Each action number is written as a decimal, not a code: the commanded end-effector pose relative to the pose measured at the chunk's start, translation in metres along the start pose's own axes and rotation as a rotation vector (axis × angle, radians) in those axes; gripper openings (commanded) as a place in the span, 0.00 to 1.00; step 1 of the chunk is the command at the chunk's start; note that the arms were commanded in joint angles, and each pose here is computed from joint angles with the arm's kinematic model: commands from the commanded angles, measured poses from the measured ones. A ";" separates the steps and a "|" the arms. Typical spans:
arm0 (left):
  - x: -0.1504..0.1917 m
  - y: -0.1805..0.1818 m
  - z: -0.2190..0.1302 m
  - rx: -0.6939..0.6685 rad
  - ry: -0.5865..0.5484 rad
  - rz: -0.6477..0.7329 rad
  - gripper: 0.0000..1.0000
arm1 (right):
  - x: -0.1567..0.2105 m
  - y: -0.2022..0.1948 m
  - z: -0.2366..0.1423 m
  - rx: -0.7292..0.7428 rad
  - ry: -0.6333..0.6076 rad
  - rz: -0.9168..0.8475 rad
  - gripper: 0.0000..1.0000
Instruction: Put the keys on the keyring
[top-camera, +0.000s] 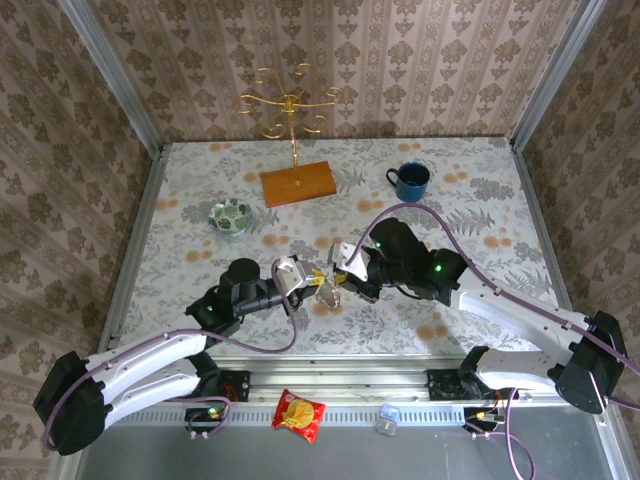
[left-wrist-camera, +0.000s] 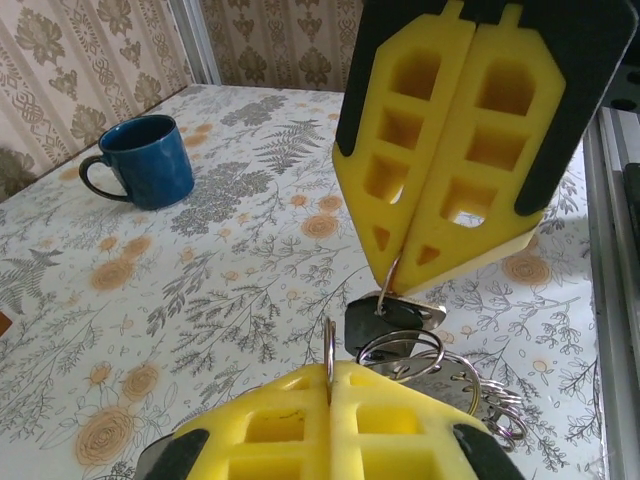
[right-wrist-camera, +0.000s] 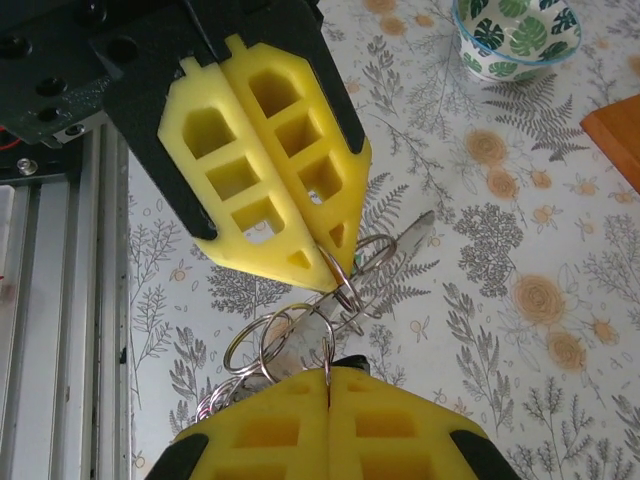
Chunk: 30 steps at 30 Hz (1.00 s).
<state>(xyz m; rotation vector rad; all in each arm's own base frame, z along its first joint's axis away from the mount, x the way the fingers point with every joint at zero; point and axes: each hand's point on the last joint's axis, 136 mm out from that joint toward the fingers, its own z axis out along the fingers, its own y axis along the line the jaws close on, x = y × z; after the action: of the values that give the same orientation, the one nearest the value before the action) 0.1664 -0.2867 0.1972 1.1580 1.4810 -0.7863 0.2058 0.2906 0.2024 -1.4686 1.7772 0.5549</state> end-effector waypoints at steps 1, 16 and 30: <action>-0.022 -0.001 0.000 0.012 -0.056 -0.007 0.00 | -0.021 -0.001 -0.003 -0.014 -0.052 -0.041 0.00; -0.022 -0.003 0.001 0.020 -0.054 0.001 0.00 | -0.026 -0.006 0.005 -0.008 -0.052 -0.019 0.00; -0.023 -0.003 0.001 0.015 -0.059 0.013 0.00 | -0.018 -0.013 0.012 0.017 -0.005 0.013 0.00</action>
<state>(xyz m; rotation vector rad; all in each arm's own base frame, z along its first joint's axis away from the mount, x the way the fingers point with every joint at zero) 0.1659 -0.2878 0.1951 1.1625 1.4862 -0.7850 0.2158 0.3015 0.1960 -1.4863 1.7973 0.5547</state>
